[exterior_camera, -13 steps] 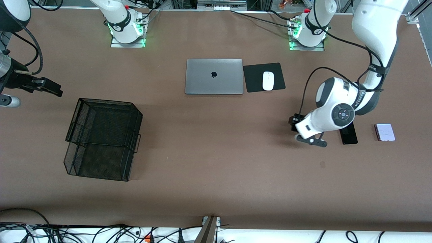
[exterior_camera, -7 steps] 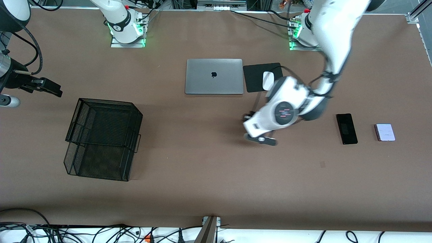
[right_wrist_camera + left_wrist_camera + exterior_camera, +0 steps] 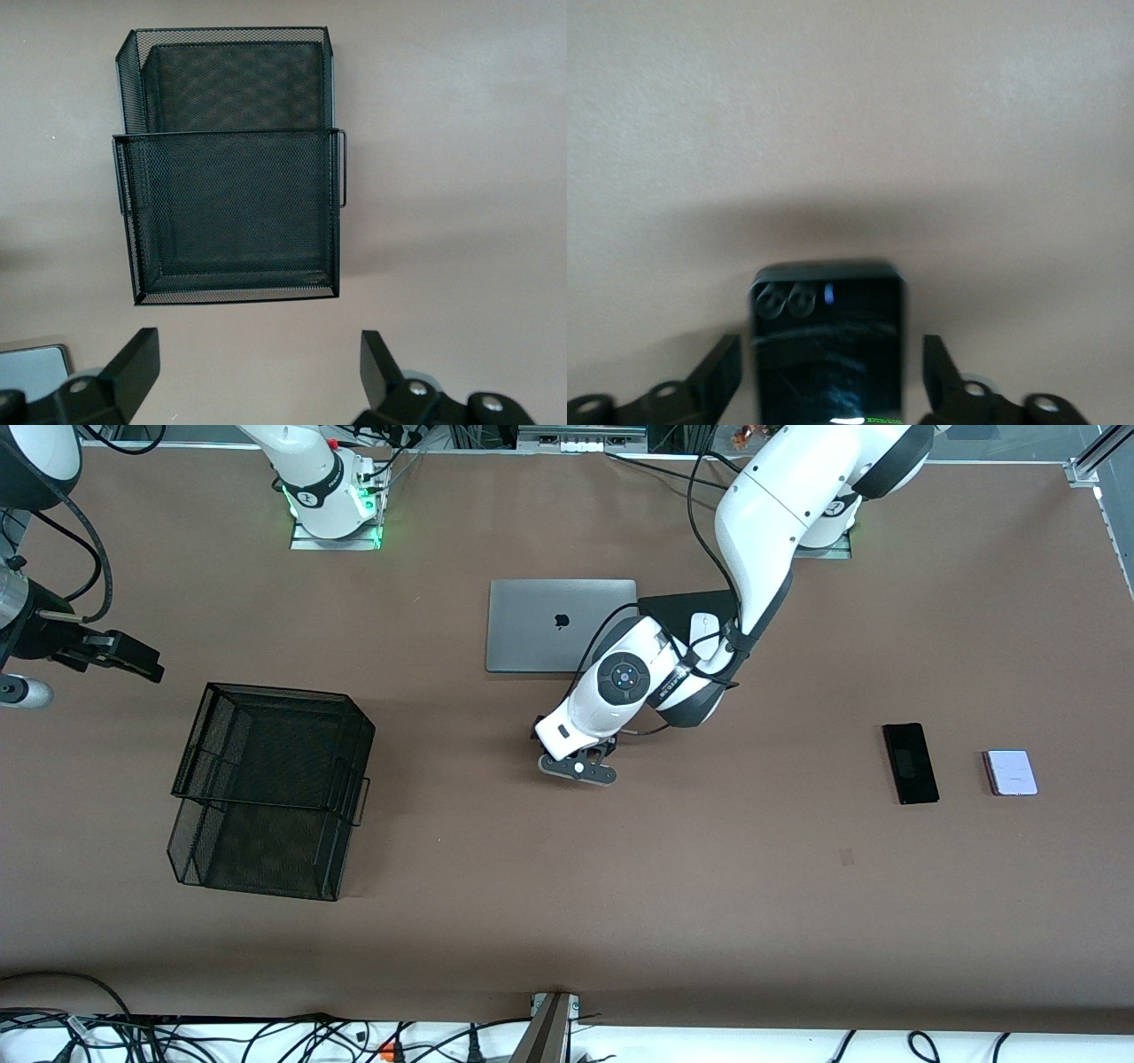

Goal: Place phones with both arms
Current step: 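Carry the flip phone to mid-table and release it with the left gripper, then grasp the flip phone with the right gripper while the left gripper descends, then place the flip phone in the basket while the left gripper grasps, then carry the black bar phone to mid-table and release it with the left gripper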

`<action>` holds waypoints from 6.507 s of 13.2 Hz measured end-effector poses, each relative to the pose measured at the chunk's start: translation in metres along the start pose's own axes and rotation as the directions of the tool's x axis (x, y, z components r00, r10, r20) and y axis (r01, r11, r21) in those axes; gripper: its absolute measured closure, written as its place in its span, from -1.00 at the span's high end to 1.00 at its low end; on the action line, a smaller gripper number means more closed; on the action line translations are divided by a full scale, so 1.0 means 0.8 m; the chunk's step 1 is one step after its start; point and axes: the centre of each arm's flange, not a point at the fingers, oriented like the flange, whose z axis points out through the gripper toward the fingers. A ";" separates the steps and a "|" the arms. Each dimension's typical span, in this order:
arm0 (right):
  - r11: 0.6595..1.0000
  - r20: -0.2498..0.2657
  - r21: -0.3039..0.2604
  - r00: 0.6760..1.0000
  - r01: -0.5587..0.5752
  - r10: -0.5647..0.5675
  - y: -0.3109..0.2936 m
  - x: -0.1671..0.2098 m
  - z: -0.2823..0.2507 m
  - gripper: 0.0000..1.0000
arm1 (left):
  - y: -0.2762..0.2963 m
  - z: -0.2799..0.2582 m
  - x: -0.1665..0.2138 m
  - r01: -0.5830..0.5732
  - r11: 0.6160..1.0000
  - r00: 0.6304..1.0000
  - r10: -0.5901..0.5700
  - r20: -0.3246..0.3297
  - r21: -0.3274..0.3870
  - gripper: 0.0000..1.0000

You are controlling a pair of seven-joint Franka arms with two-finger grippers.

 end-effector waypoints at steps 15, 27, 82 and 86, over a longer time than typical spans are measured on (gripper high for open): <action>0.986 -0.044 0.029 0.985 -0.163 0.164 -0.497 -0.100 0.172 1.00 | -0.364 -0.561 0.011 0.109 0.955 0.994 -0.106 -0.026 0.276 1.00; 0.998 -0.088 0.056 0.996 -0.011 0.015 -0.670 -0.162 0.423 1.00 | -0.382 -0.553 -0.011 0.122 0.946 0.985 -0.153 0.081 0.300 1.00; 0.999 0.031 -0.020 0.999 -0.030 0.031 -0.118 0.053 0.117 1.00 | -0.634 -0.236 -0.010 0.015 0.992 0.989 -0.033 0.142 0.125 0.59; 0.997 0.029 -0.021 0.997 -0.068 0.068 -0.116 0.054 0.115 1.00 | -0.429 -0.229 0.021 0.003 0.996 0.988 -0.017 0.152 0.092 0.59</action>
